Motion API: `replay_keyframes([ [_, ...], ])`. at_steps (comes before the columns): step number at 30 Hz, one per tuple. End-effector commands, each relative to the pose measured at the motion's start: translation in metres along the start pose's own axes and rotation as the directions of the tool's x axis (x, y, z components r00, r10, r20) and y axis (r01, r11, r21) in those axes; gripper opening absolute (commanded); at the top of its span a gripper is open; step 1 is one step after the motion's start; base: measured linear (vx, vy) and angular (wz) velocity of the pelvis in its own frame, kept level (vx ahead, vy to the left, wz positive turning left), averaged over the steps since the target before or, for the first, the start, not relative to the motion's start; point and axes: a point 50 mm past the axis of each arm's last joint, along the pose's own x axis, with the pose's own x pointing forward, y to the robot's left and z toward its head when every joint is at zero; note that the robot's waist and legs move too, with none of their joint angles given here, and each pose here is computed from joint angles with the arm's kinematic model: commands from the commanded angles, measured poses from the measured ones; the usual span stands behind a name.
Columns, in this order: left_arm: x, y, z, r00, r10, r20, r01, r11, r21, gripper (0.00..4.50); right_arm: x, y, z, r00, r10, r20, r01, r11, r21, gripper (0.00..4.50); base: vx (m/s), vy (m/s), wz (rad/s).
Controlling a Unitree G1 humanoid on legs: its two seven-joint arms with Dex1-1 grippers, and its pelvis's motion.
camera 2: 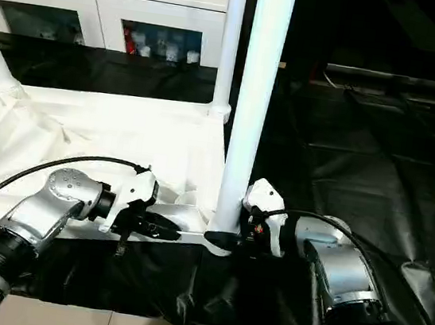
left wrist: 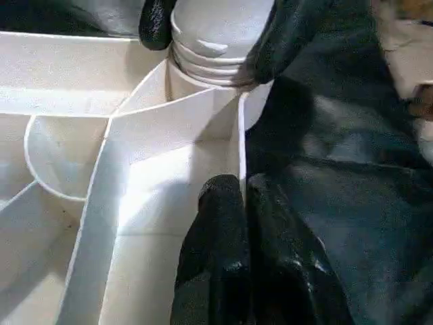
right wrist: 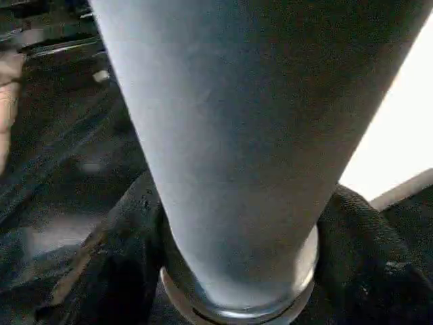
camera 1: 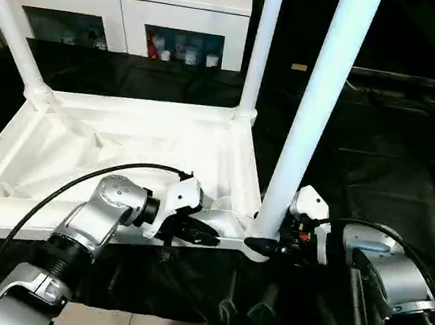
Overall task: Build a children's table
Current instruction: Rotate leg to tighten
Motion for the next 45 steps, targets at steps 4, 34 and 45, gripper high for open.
replay_keyframes([
  [4, 0.025, 0.004, 0.023, 0.992, 0.097, 0.086, -0.097, 0.995, -0.006, 0.00, 0.028, 0.002, -0.002, 0.987, -0.158, 0.016, 0.156, 0.986, 0.058, 2.68, 0.000, 0.000, 0.00],
  [34, 0.022, -0.001, 0.026, 0.997, -0.001, 0.073, -0.004, 0.998, 0.067, 0.00, 0.022, 0.009, 0.012, 0.999, 0.001, 0.045, 0.000, 1.000, -0.016, 3.67, 0.000, 0.000, 0.00],
  [45, 0.007, -0.001, 0.020, 0.991, -0.131, 0.042, 0.128, 0.990, 0.064, 0.00, 0.005, 0.011, 0.010, 0.986, 0.163, -0.013, -0.164, 0.985, -0.062, 2.78, 0.000, 0.000, 0.00],
])
